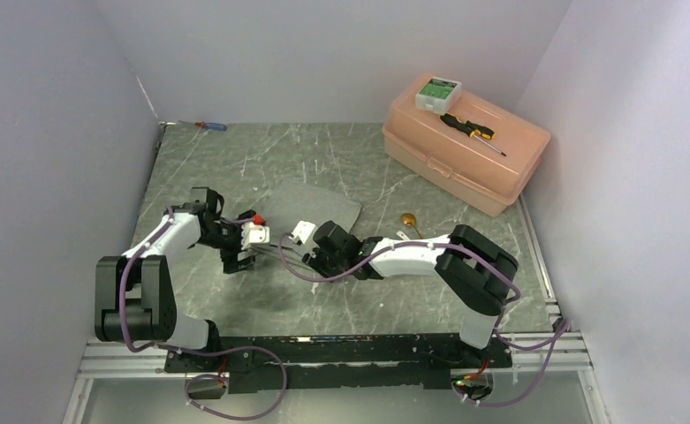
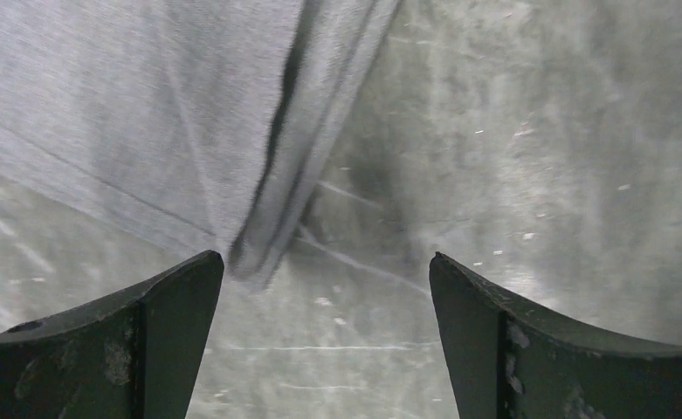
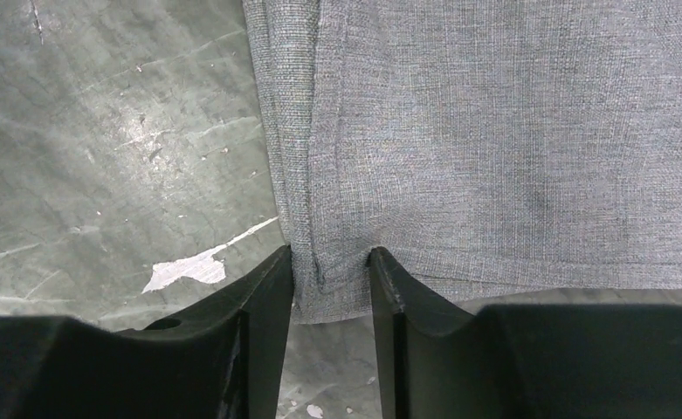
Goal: Fold the napkin into a case and place the utensils inside
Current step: Pick up the upper triangle-folded napkin from the center of the board, then turn over the upper triangle folded napkin at the center of the board, then smooth out the lower triangle-folded napkin at the center of the board.
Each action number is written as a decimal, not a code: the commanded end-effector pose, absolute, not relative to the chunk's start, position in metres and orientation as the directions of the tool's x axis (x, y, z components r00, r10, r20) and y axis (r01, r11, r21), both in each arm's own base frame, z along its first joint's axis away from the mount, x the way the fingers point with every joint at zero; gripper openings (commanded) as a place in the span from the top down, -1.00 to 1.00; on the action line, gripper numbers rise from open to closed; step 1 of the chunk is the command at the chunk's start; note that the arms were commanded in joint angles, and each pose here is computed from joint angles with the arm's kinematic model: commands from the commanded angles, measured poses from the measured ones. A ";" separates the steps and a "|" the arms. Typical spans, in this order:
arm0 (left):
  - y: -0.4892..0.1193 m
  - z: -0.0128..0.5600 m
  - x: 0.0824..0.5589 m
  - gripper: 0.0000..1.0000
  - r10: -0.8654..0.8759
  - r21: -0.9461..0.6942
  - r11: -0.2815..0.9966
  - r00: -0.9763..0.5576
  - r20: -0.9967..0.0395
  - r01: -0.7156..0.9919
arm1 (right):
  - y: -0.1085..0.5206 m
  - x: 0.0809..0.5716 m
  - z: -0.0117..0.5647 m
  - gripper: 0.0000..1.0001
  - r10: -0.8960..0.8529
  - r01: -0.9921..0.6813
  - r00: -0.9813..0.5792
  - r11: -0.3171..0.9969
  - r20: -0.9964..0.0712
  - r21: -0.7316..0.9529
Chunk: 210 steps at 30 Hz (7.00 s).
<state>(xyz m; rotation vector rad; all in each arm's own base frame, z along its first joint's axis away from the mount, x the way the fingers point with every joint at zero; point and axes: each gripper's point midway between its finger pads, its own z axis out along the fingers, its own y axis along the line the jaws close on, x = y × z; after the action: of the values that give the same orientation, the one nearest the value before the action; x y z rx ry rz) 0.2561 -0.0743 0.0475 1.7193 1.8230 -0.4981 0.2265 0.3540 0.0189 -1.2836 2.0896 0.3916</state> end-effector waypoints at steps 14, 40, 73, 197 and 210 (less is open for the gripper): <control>-0.090 0.039 0.291 -0.70 0.751 0.467 -0.309 0.514 -0.414 0.828 | 0.340 0.235 0.025 0.71 -0.560 -0.819 -0.442 0.570 -0.700 0.061; -0.100 0.022 0.280 -0.37 0.777 0.447 -0.363 0.531 -0.339 0.817 | 0.340 0.277 0.071 1.00 -0.324 -0.728 -0.593 0.607 -0.737 0.318; -0.113 0.050 0.310 0.94 0.886 0.580 -0.152 0.371 -0.280 0.800 | 0.338 0.306 0.106 1.00 -0.227 -0.680 -0.672 0.566 -0.705 0.467; -0.091 0.149 0.457 -0.89 0.611 0.011 0.668 -0.540 -0.579 0.744 | 0.263 0.423 0.101 -0.41 -0.146 -0.345 -0.640 0.932 -0.754 0.113; -0.127 0.115 0.425 -0.89 0.566 -0.193 0.561 -0.544 -0.620 0.805 | 0.342 0.228 0.119 0.83 -0.162 -0.669 -0.736 0.319 -0.657 0.671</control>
<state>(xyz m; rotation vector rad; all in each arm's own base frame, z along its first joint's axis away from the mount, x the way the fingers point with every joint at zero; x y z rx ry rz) 0.4344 -0.1059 0.1172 1.0656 2.3692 -0.4801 0.2774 0.3314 0.1298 -0.6343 2.1335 1.0719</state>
